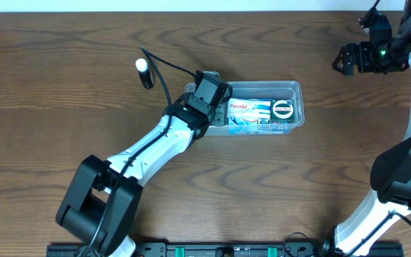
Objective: Pack container
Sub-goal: 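Lift the red packet with the left gripper over the container, then lower the red packet into the container's left end and open the left gripper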
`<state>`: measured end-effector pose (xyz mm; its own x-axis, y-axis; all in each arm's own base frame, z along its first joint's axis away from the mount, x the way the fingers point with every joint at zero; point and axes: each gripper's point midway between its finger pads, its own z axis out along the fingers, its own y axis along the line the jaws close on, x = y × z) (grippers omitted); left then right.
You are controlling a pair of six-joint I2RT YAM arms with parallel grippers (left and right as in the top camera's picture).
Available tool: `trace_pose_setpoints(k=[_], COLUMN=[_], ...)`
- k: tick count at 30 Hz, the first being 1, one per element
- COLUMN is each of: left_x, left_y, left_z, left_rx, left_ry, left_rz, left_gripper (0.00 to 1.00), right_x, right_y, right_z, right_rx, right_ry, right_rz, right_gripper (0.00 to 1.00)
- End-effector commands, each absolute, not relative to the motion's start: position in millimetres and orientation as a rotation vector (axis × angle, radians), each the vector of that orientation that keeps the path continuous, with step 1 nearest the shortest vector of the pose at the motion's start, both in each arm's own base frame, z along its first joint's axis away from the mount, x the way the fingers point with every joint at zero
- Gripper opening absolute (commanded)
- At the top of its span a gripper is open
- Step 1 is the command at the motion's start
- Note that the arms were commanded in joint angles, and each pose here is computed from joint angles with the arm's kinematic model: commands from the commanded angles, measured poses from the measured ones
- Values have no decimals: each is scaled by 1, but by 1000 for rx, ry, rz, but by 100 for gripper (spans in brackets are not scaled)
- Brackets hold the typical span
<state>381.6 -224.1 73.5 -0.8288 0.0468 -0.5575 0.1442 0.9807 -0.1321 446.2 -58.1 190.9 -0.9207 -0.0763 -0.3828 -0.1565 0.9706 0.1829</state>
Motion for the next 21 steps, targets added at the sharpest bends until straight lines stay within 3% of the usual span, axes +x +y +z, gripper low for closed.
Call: trace_pose_setpoints(k=[1,21], left_x=[392,393], left_y=[-229,-238], left_z=[80,82], left_rx=[116,129], left_ry=[2515,2494], left_rz=[-224,-242], left_gripper=[62,62], right_x=[448,448], right_y=[-61,-61], right_z=[197,197], right_rx=[-143,-143], right_ry=[2723,2723], right_rz=[294,294], right_gripper=[99,99])
